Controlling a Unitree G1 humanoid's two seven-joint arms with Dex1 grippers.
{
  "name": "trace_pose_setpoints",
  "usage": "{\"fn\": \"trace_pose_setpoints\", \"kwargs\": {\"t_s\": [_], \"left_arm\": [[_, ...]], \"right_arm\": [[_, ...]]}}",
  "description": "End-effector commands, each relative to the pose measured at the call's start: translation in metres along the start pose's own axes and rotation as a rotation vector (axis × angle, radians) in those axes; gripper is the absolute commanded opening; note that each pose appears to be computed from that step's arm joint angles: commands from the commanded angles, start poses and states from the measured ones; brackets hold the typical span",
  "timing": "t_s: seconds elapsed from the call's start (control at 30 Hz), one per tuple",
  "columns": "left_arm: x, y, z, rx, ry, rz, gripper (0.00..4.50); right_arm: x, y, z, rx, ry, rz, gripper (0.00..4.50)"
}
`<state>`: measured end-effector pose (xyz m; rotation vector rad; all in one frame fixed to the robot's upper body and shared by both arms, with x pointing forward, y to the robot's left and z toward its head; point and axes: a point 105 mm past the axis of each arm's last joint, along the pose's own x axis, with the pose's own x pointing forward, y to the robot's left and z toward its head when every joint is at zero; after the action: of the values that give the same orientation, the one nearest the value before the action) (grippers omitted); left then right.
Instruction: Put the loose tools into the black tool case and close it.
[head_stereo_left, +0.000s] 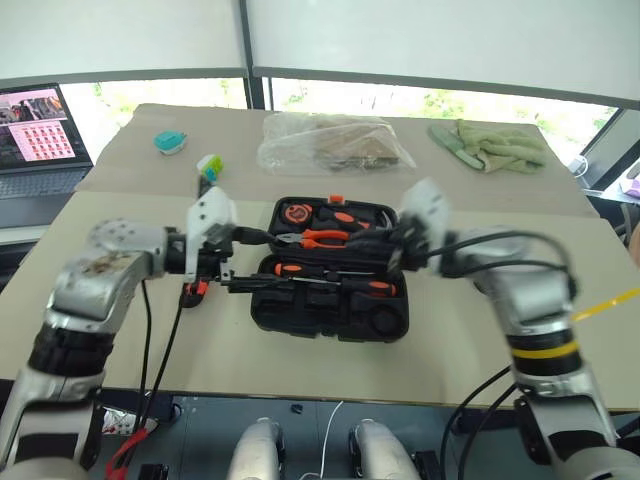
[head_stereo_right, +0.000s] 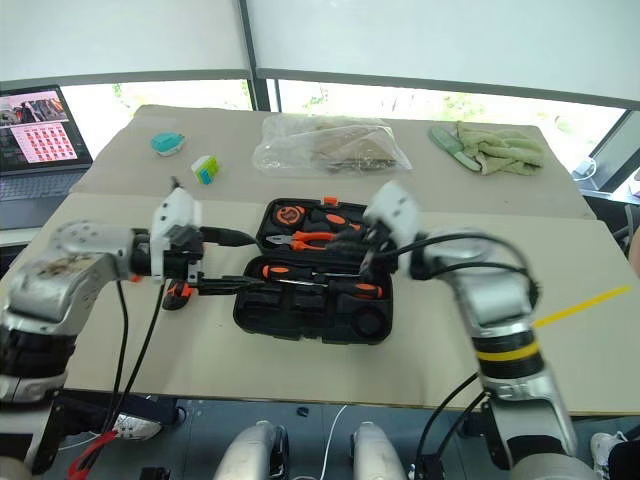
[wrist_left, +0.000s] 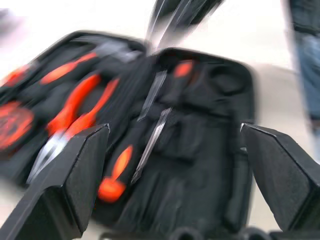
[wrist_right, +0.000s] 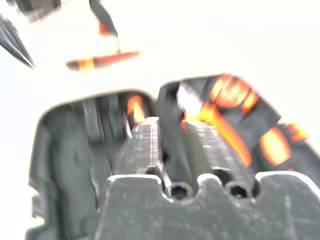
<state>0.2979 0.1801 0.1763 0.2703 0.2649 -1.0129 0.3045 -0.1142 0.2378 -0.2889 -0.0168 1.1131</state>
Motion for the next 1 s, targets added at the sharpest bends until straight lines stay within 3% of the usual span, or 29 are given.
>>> {"fn": "trace_pose_setpoints", "kwargs": {"t_s": [0.03, 0.2, 0.4, 0.67, 0.8, 1.0], "left_arm": [[-0.040, 0.002, -0.007, -0.015, 0.013, 0.198, 4.50], [-0.105, 0.006, -0.053, -0.186, 0.069, 0.521, 4.50], [-0.133, 0.007, -0.084, -0.231, 0.181, 0.606, 4.50], [-0.133, 0.066, -0.065, -0.293, 0.337, 0.591, 4.50], [-0.114, 0.101, -0.052, -0.316, 0.417, 0.580, 4.50], [-0.080, 0.131, -0.054, -0.365, 0.510, 0.530, 4.50]], "right_arm": [[-0.020, 0.023, 0.016, 0.000, -0.041, 0.095, 2.80], [-0.035, 0.041, 0.020, 0.011, -0.036, 0.180, 4.47], [-0.036, 0.049, 0.021, 0.024, -0.053, 0.193, 4.47], [-0.033, 0.054, 0.021, 0.016, -0.058, 0.160, 4.47], [-0.032, 0.062, 0.019, 0.022, -0.064, 0.151, 4.47], [-0.029, 0.071, 0.014, 0.038, -0.082, 0.109, 4.47]]}}
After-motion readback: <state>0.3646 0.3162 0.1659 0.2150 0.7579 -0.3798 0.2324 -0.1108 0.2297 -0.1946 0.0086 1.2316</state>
